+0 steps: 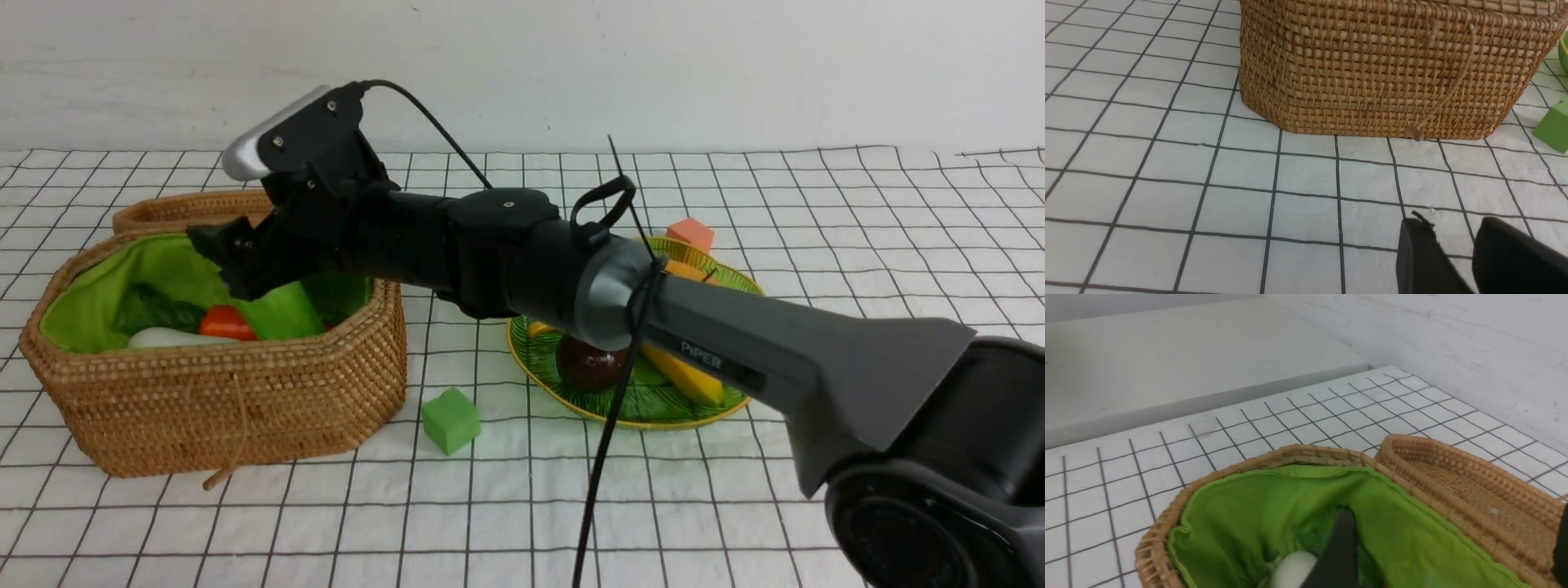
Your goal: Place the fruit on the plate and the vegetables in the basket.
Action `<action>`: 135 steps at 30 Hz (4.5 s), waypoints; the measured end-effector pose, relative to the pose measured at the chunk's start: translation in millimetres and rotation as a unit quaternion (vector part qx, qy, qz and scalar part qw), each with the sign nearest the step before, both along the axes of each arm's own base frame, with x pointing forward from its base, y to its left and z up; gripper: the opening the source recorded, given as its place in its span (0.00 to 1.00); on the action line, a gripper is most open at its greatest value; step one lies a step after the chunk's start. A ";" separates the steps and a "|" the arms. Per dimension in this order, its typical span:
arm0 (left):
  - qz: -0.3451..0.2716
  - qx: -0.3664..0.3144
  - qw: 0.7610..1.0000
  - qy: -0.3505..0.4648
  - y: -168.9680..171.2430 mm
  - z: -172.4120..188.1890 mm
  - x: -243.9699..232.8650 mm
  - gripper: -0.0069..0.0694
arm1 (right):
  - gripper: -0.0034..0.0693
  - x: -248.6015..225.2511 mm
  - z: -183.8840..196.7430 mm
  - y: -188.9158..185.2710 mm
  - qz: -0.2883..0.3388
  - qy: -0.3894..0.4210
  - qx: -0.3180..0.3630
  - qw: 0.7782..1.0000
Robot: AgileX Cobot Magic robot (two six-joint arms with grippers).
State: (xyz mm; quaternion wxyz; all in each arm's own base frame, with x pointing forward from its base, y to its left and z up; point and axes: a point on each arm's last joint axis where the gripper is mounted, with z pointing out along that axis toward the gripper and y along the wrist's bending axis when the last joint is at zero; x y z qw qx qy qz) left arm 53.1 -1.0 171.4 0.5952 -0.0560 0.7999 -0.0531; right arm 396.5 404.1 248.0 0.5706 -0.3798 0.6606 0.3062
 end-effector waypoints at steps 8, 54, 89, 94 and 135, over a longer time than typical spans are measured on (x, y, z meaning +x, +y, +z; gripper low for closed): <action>0.000 0.000 1.000 0.000 0.0 0.0 0.0 0.36 | 0.76 -28.2 39.7 -4.2 0.163 -0.039 0.001 0.986; 0.000 0.000 1.000 0.000 0.0 0.0 0.0 0.40 | 0.05 -204.1 155.3 -268.0 -0.038 0.106 -0.460 0.881; 0.000 0.000 1.000 0.000 0.0 0.0 0.0 0.40 | 0.08 -345.5 -61.9 -412.7 -0.550 0.073 0.037 0.831; 0.000 0.000 1.000 0.000 0.0 0.0 0.0 0.40 | 0.09 -344.8 -73.6 -411.6 -0.540 0.081 0.004 0.838; -0.015 0.004 1.000 -0.002 -1.4 0.3 0.0 0.40 | 0.15 -344.5 -73.3 -409.2 -0.529 0.082 0.009 0.844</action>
